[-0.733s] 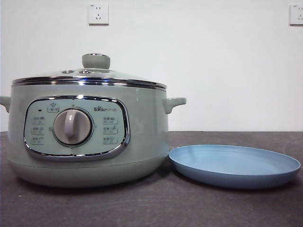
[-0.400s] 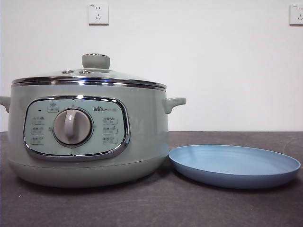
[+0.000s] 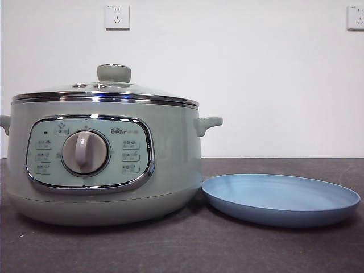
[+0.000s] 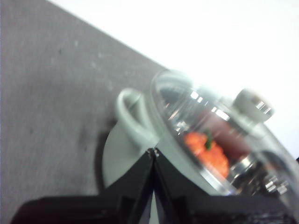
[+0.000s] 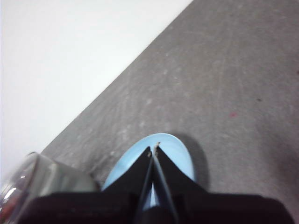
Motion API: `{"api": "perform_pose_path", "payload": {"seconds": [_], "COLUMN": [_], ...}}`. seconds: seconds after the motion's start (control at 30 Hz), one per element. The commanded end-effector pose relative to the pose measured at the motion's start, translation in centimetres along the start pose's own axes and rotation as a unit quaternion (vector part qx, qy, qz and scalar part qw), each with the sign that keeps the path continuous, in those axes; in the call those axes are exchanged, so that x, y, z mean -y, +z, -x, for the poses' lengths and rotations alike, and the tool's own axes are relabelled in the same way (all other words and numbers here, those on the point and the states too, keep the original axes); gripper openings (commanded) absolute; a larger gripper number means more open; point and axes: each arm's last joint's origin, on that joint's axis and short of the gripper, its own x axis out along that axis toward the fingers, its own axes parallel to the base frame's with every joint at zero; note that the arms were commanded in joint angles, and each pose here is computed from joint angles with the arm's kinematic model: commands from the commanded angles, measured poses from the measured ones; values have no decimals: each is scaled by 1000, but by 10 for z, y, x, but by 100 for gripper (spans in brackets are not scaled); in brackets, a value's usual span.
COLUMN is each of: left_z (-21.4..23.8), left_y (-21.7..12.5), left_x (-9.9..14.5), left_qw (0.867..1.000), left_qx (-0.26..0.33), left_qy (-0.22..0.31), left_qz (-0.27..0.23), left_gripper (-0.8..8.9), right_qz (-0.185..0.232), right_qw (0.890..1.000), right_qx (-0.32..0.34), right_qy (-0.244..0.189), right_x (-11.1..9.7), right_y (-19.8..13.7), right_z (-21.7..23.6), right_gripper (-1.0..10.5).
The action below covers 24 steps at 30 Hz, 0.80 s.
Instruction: Take the pumpkin out from the steamer,put the pumpkin in the blue plate,close the lid
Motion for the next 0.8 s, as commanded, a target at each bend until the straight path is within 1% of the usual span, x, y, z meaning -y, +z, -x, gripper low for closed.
{"api": "perform_pose_path", "payload": {"seconds": [0.03, 0.17, 0.3, 0.37, 0.43, 0.6, 0.63, 0.67, 0.73, 0.77, 0.8], "left_z": [4, 4, 1, 0, -3, -13, -16, -18, -24, -28, -31], "left_y": [12, 31, 53, 64, 77, 104, 108, 112, 120, 123, 126], "left_x": [8, 21, 33, 40, 47, 60, 62, 64, 68, 69, 71], "left_qw": [1000, 1000, 999, 998, 996, 986, 985, 984, 983, 982, 982], "left_qx": [-2, -12, -20, -22, -25, -35, -39, -44, -62, -72, -82], "left_qy": [5, 0, 2, -2, -12, -19, -25, -31, -46, -53, -63], "left_qz": [-2, -20, -31, -54, -89, -159, -166, -168, -167, -164, -160], "left_gripper": [-8, -8, -8, -8, -8, -8, -7, -3, 0, 4, 30], "right_qz": [21, 67, 124, 152, 176, 222, 232, 238, 254, 261, 264], "right_qw": [1000, 997, 992, 987, 983, 969, 965, 963, 956, 953, 951], "right_qx": [-5, -16, -20, -25, -32, -59, -69, -76, -101, -111, -122], "right_qy": [14, 23, 23, 36, 51, 91, 100, 100, 110, 110, 108], "right_x": [-12, -30, -52, -63, -74, -98, -102, -105, -112, -114, -117], "right_y": [11, 29, 53, 64, 76, 101, 105, 109, 116, 119, 123], "right_z": [4, 10, 14, 14, 12, 4, 2, -1, -6, -8, -12], "right_gripper": [-17, -17, -16, -16, -16, -14, 7, 11, 14, 49, 125]}}
